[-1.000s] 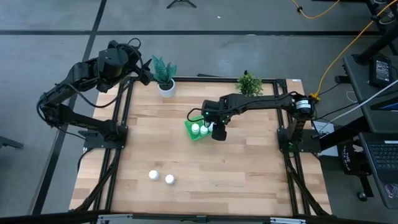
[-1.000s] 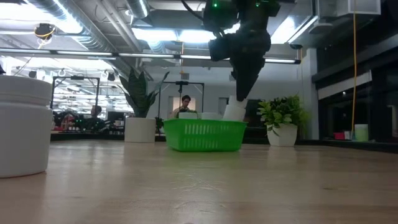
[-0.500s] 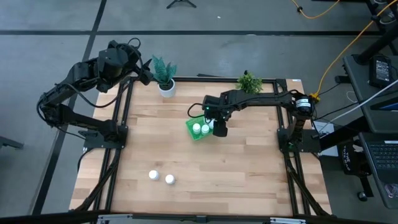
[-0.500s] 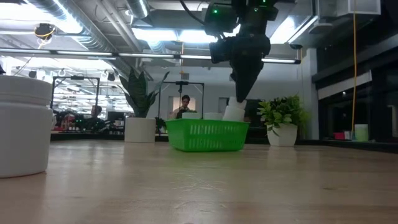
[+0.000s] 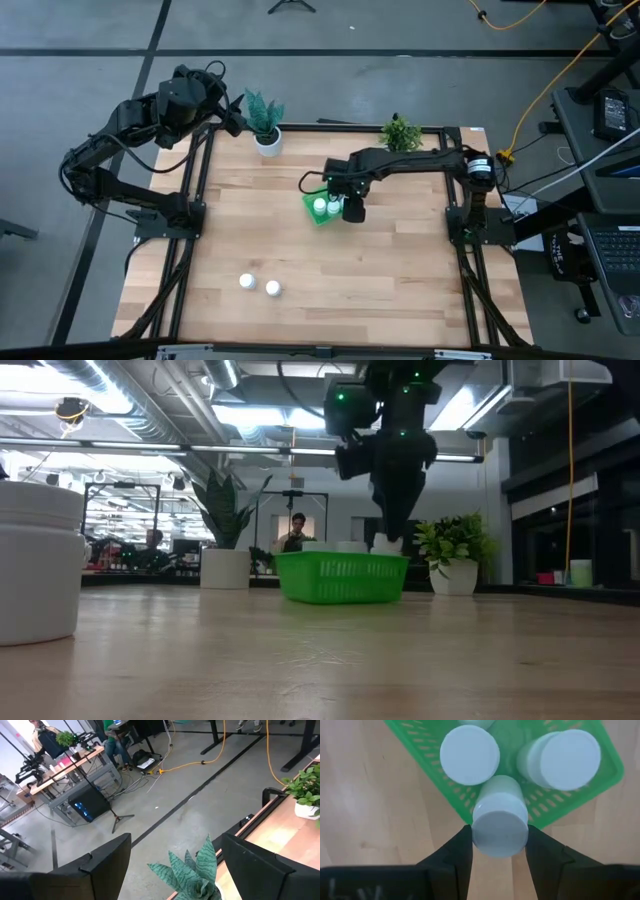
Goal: Pick and place pill bottles into a basket
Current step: Put the white pill bottle into the green basket
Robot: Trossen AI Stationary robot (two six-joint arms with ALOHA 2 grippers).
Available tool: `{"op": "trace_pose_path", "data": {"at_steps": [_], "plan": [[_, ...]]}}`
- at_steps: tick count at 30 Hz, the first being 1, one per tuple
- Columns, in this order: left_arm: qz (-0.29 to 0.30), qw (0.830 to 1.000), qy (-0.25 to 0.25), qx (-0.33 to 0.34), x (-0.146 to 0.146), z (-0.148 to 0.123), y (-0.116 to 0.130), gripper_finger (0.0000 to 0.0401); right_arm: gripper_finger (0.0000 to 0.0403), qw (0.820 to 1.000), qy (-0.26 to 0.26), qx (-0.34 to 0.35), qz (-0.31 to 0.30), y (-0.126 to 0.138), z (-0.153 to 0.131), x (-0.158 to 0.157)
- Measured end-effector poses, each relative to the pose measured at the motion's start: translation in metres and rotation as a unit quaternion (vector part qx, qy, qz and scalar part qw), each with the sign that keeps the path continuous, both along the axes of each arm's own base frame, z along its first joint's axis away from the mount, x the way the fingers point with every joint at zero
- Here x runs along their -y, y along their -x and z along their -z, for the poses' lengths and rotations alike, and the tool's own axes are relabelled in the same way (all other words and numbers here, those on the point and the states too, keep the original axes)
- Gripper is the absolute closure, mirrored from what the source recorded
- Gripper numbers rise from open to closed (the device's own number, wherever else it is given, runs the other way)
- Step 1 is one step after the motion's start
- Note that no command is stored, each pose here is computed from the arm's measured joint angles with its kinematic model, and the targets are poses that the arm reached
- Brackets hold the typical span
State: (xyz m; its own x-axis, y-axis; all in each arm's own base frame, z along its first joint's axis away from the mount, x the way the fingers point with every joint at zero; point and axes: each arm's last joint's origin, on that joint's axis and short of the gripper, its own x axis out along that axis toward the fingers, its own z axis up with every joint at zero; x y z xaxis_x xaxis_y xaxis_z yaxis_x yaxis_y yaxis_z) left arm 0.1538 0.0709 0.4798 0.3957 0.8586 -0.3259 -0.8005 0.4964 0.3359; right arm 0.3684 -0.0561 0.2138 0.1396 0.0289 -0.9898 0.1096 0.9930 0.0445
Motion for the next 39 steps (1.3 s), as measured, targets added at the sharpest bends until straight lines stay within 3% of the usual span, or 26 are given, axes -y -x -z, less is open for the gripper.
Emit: {"op": "trace_pose_path", "data": {"at_steps": [7,17,24,29,32,36,39], "plan": [[0.0,1.0,0.001,0.001,0.0,0.0,0.0,0.0098,0.0252,1.0,0.0,-0.005,0.004,-0.002,0.004,0.0],[0.0,1.0,0.001,0.001,0.0,0.0,0.0,0.0098,0.0174,1.0,-0.001,-0.003,0.02,-0.002,0.004,0.001],[0.001,1.0,0.001,0.001,0.0,0.0,0.0,0.0098,0.0159,0.999,-0.004,-0.012,0.031,-0.001,-0.001,0.001],[0.004,1.0,-0.002,-0.006,0.0,0.0,0.0,0.0098,0.0158,0.999,-0.005,-0.018,0.038,-0.001,-0.031,0.001],[0.016,1.0,0.007,-0.014,0.0,0.002,0.0,0.0098,0.0158,0.998,0.013,0.029,0.049,0.002,-0.061,-0.002],[0.029,0.997,0.05,-0.048,0.001,0.015,-0.002,0.0098,0.0157,0.986,0.1,0.11,0.076,0.021,-0.107,-0.01],[0.035,0.99,0.084,-0.104,0.007,0.035,-0.004,0.0098,0.0157,0.959,0.182,0.193,0.102,0.046,-0.143,-0.016]]}}
